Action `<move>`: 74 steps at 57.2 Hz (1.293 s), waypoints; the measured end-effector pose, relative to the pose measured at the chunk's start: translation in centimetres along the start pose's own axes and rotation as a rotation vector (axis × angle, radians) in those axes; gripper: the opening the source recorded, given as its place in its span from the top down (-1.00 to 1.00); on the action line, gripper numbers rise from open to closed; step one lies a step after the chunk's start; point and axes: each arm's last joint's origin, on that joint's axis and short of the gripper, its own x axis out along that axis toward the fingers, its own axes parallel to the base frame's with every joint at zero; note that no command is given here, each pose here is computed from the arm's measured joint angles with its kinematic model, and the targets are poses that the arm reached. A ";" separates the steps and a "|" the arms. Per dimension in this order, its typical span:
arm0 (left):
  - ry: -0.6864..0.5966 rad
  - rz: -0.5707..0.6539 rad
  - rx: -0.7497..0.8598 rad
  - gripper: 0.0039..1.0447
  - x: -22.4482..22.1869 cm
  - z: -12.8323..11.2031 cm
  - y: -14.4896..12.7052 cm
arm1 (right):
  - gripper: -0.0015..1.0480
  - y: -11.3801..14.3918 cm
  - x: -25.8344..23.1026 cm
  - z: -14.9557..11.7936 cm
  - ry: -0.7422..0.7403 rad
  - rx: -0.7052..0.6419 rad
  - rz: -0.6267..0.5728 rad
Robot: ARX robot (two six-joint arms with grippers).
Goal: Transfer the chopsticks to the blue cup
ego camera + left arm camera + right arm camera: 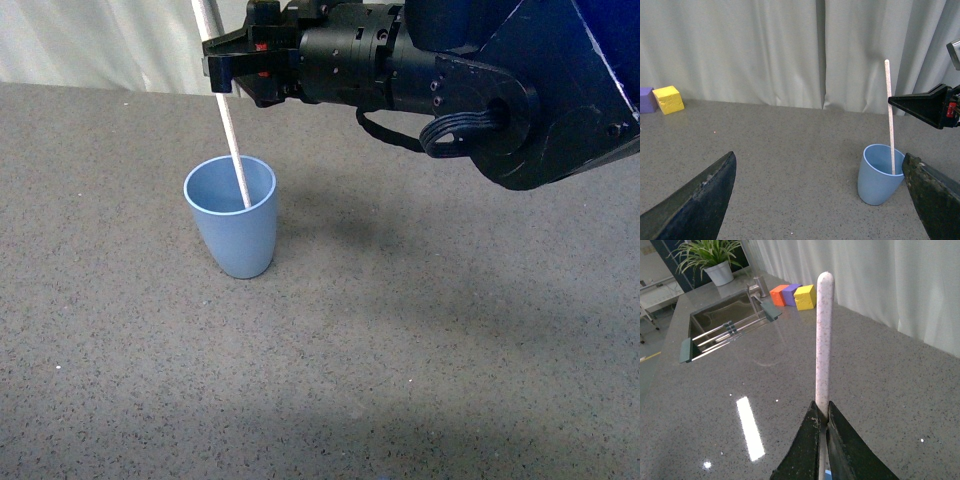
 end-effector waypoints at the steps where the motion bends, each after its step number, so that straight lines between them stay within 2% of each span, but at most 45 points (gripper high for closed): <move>1: 0.000 0.000 0.000 -0.88 0.0 0.0 0.0 | 0.98 0.0 0.0 0.0 0.001 -0.001 0.000; 12: 0.000 0.000 0.000 -0.88 0.0 0.0 0.0 | 0.97 0.0 0.0 -0.1 0.006 -0.002 -0.001; 14: 0.000 0.000 0.000 -0.88 0.0 0.0 0.0 | 0.89 0.0 0.0 -0.1 0.006 -0.004 -0.001; 25: 0.000 0.000 0.000 -0.88 0.0 0.0 0.0 | 0.28 0.0 0.0 -0.1 0.002 -0.011 -0.011; 37: 0.000 0.000 0.000 -0.88 0.0 0.0 0.0 | -0.70 -0.2 0.0 0.2 -0.032 -0.057 -0.077; 40: 0.000 0.000 0.000 -0.88 0.0 0.0 0.0 | -0.86 -0.2 0.0 0.2 -0.031 -0.078 -0.104; 41: 0.000 0.000 0.000 -0.88 0.0 0.0 0.0 | -0.85 -0.2 0.0 0.1 -0.035 -0.085 -0.126; 42: 0.000 0.000 0.000 -0.88 0.0 0.0 0.0 | -0.80 0.0 0.0 0.0 -0.055 -0.107 -0.197; 43: 0.000 0.000 0.000 -0.88 0.0 0.0 0.0 | -0.74 0.1 -0.2 0.0 -0.089 -0.129 -0.307; 44: 0.000 0.000 0.000 -0.88 0.0 0.0 0.0 | -0.71 0.2 -0.4 0.0 -0.106 -0.139 -0.365; 45: 0.000 0.000 0.000 -0.88 0.0 0.0 0.0 | -0.64 0.3 -0.9 -0.1 -0.137 -0.153 -0.486; 46: 0.000 -0.002 0.000 -0.88 0.0 0.0 0.0 | -0.60 0.3 -1.2 -0.1 -0.150 -0.157 -0.540; 48: 0.000 -0.001 0.000 -0.88 0.0 0.0 0.0 | -0.47 0.8 -2.9 -0.3 -0.190 -0.164 -0.725; 50: 0.000 0.000 0.000 -0.88 0.0 0.0 0.0 | -0.37 1.1 -4.4 -0.3 -0.208 -0.164 -0.847; 51: 0.000 0.000 0.000 -0.88 0.0 0.0 0.0 | -0.33 1.2 -4.9 -0.3 -0.214 -0.163 -0.869; 52: 0.000 0.000 0.000 -0.88 0.0 0.0 0.0 | -0.26 1.4 -6.1 -0.2 -0.226 -0.161 -0.952; 54: 0.000 0.001 0.000 -0.88 0.0 0.0 0.0 | -0.16 1.6 -7.8 -0.1 -0.241 -0.159 -1.027; 63: 0.000 0.000 0.000 -0.88 0.0 0.0 0.0 | 0.31 2.8 -14.5 0.2 -0.261 -0.161 -1.110; 74: 0.000 0.000 0.000 -0.88 0.0 0.0 0.0 | 0.89 4.8 -19.5 -1.2 -0.217 -0.155 -1.110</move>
